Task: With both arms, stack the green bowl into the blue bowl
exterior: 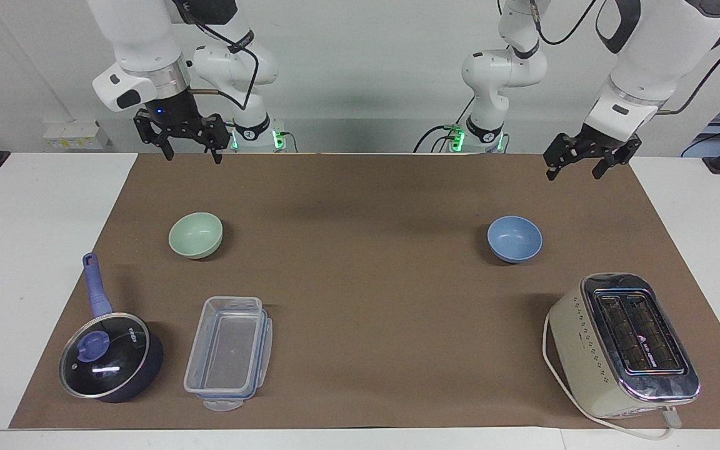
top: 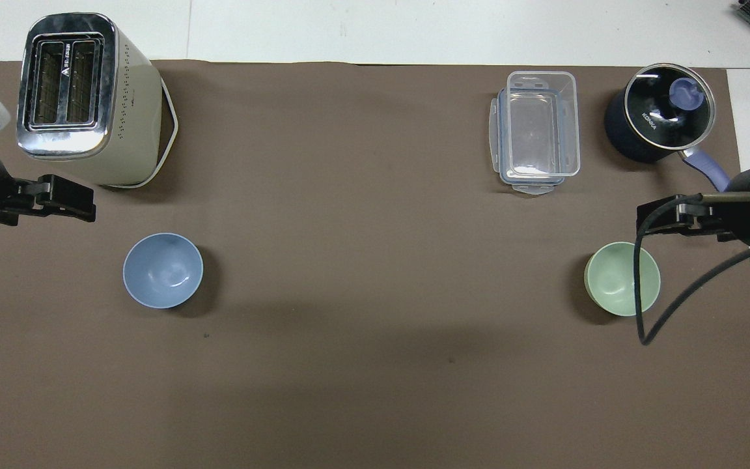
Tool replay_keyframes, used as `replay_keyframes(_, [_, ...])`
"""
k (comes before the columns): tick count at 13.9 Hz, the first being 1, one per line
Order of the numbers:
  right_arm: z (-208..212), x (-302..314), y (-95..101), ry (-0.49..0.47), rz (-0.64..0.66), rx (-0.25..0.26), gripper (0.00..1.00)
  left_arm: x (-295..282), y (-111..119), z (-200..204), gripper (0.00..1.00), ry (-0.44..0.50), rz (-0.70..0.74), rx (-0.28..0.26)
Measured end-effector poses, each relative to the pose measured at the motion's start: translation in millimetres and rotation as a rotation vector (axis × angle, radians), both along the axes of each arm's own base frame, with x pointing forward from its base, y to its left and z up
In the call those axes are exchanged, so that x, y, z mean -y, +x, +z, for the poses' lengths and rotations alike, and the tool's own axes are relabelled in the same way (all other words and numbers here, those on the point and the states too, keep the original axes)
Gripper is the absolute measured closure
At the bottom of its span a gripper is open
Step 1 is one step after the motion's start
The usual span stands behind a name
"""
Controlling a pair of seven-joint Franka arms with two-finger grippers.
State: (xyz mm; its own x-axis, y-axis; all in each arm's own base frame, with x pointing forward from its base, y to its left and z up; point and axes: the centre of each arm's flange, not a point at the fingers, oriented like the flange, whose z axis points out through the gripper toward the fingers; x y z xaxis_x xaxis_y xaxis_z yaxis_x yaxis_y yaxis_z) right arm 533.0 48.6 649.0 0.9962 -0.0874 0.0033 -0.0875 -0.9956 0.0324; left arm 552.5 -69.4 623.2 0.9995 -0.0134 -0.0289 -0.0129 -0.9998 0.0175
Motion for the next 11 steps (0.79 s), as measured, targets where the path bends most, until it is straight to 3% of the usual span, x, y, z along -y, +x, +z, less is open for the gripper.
replay_keyframes(11, [0.7,4.8,0.8,0.000,-0.009,0.001,0.00,0.1,0.1,-5.4,0.00,-0.001,0.001,-0.011])
